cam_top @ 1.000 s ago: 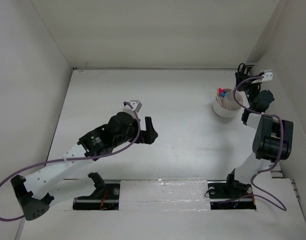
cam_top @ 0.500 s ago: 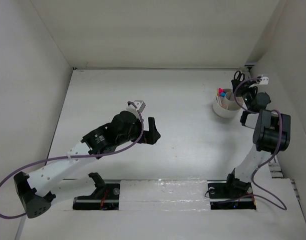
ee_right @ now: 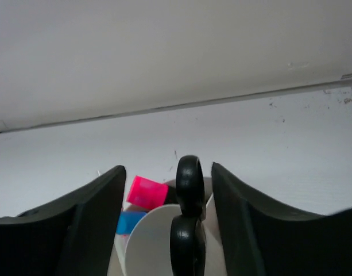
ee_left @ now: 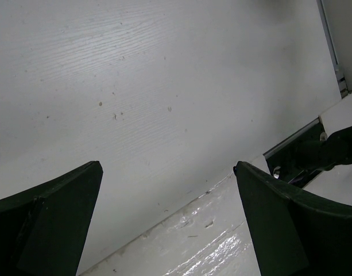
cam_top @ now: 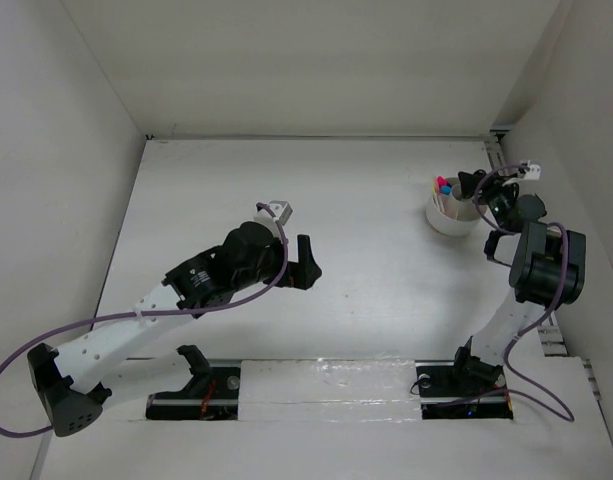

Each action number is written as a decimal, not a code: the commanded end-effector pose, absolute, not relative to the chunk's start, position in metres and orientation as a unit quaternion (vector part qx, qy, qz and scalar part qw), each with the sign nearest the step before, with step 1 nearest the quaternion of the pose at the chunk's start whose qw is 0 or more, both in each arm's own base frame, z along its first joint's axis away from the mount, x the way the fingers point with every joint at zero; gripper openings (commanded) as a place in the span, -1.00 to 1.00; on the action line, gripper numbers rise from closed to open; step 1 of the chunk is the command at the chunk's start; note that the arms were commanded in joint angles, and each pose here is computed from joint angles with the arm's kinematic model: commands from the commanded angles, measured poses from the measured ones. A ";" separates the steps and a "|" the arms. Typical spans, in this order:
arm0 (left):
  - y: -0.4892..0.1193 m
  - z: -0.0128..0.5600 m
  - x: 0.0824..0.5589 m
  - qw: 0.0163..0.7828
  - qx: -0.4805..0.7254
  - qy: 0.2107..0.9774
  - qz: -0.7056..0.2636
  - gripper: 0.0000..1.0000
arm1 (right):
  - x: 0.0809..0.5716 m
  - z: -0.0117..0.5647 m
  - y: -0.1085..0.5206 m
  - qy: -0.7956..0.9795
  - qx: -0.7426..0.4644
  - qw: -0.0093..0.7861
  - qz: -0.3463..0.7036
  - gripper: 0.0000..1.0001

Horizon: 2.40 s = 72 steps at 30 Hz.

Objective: Sort the stationery into containers
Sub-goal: Place the scissors in the storage box, then reset both arms

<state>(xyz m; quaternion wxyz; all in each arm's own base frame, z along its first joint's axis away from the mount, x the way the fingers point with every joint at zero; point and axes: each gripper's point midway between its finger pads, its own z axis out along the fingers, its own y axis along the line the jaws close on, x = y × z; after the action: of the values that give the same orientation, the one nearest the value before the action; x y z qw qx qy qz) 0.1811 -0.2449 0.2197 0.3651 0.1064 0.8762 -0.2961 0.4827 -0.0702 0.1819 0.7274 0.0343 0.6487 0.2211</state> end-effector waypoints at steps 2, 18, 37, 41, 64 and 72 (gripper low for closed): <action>-0.248 0.231 0.182 0.381 0.113 0.863 -0.311 1.00 | 0.453 0.270 -0.058 0.506 -0.058 0.838 0.194 0.43; -0.244 0.229 0.193 0.391 0.089 0.870 -0.287 1.00 | 0.409 0.374 -0.074 0.465 0.050 0.873 0.139 1.00; -0.125 0.336 0.254 0.549 -0.173 0.814 -0.087 1.00 | 0.222 0.379 0.038 0.728 0.075 0.675 0.100 1.00; -0.101 0.360 0.239 0.578 -0.183 0.789 -0.101 1.00 | 0.189 0.369 0.048 0.755 0.033 0.640 0.136 1.00; -0.067 0.311 0.199 0.599 -0.200 0.754 -0.180 1.00 | 0.102 0.369 0.020 0.755 -0.018 0.638 0.149 1.00; -0.067 0.304 0.205 0.595 -0.199 0.764 -0.151 1.00 | 0.111 0.371 0.029 0.754 -0.029 0.637 0.159 1.00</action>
<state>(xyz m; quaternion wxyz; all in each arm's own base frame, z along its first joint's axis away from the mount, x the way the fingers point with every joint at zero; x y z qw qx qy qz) 0.2004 -0.0688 0.2964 0.5862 -0.1814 0.7752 -0.1500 0.1013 0.0265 0.3678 0.6345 -0.0261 0.7545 0.1656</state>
